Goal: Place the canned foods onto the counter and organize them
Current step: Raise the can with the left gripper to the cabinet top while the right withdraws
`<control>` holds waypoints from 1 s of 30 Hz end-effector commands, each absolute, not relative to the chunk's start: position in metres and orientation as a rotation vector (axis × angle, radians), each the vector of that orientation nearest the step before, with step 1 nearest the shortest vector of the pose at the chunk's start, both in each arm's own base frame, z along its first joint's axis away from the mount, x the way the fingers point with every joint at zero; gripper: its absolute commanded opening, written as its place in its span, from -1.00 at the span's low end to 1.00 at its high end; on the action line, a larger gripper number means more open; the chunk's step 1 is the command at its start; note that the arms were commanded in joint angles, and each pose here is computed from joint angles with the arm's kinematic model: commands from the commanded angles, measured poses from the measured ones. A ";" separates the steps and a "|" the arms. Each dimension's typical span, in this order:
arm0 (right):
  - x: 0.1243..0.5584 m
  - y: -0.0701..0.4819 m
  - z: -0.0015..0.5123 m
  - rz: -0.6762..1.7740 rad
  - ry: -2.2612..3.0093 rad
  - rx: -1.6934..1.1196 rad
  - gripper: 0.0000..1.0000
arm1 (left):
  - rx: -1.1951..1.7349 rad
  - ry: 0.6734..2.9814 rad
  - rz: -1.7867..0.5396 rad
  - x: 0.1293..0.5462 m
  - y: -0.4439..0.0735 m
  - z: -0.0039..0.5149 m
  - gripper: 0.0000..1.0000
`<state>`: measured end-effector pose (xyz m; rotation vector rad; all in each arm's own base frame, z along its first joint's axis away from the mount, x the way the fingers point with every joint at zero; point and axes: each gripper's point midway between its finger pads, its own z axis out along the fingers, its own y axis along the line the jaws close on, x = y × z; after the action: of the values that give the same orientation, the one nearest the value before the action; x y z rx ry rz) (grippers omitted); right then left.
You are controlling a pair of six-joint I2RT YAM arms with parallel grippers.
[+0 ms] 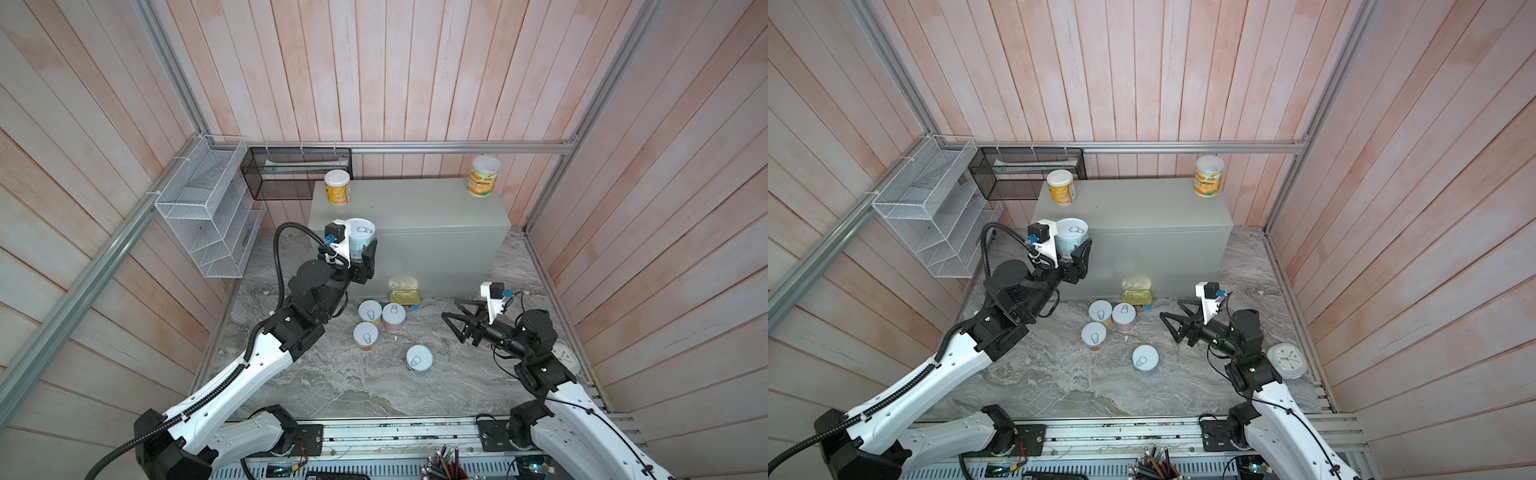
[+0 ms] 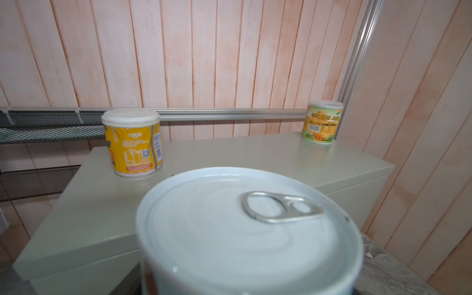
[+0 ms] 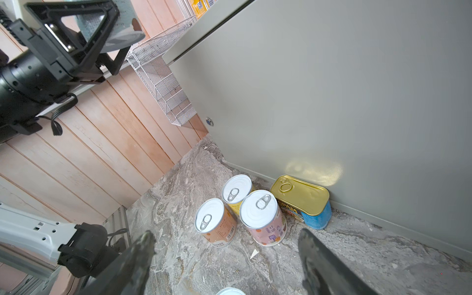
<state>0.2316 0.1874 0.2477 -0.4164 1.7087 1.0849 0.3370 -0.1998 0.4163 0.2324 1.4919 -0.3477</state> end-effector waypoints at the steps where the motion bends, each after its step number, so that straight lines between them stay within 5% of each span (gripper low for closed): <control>1: 0.232 0.183 0.244 1.047 1.699 -0.415 0.75 | 0.184 1.360 -0.311 0.341 -0.185 0.466 0.09; 30: 0.210 0.192 0.262 1.137 1.529 -0.525 0.89 | 0.074 1.452 -0.291 0.444 -0.129 0.453 0.09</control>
<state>0.2177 0.1889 0.2486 -0.4815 1.6050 1.1030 0.4498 -0.1277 0.4080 0.0881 1.5763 -0.2223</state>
